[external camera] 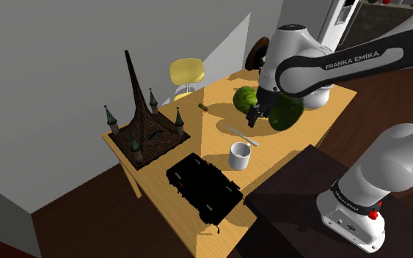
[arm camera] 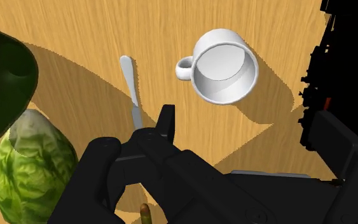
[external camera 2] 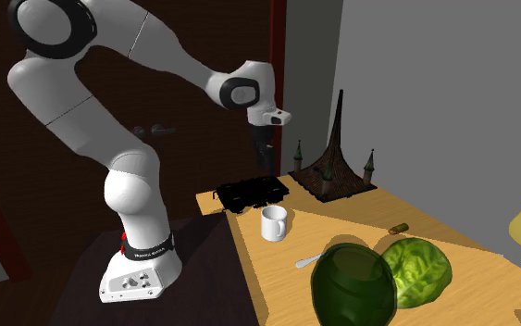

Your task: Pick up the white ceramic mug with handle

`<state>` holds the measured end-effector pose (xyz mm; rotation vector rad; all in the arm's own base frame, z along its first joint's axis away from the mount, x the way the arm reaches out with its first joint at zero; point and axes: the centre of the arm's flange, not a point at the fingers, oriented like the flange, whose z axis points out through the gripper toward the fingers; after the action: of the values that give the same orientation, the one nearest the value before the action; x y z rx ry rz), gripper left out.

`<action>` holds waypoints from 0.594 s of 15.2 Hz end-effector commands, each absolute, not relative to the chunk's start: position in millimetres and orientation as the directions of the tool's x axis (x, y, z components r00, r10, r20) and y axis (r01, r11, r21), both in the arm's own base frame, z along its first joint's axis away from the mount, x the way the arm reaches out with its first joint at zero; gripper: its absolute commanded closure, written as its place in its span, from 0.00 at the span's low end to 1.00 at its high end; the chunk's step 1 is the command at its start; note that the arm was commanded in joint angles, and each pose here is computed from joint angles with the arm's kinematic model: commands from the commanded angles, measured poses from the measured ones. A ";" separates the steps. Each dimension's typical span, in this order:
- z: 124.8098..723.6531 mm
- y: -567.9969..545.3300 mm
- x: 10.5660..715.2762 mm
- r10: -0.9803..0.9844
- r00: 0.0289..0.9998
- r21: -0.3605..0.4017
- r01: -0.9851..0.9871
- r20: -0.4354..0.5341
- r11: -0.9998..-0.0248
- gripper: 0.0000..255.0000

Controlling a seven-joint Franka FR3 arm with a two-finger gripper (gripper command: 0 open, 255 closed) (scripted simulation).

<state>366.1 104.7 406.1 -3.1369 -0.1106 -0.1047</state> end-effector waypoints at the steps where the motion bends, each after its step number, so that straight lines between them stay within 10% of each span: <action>1: 378.7 113.2 372.6 0.068 0.996 0.000 0.069 0.064 -0.998 0.00; 9: 281.7 146.6 399.5 0.061 0.997 -0.001 0.061 0.049 -0.998 0.00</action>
<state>395.4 142.6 294.7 -3.1388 -0.0978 -0.0771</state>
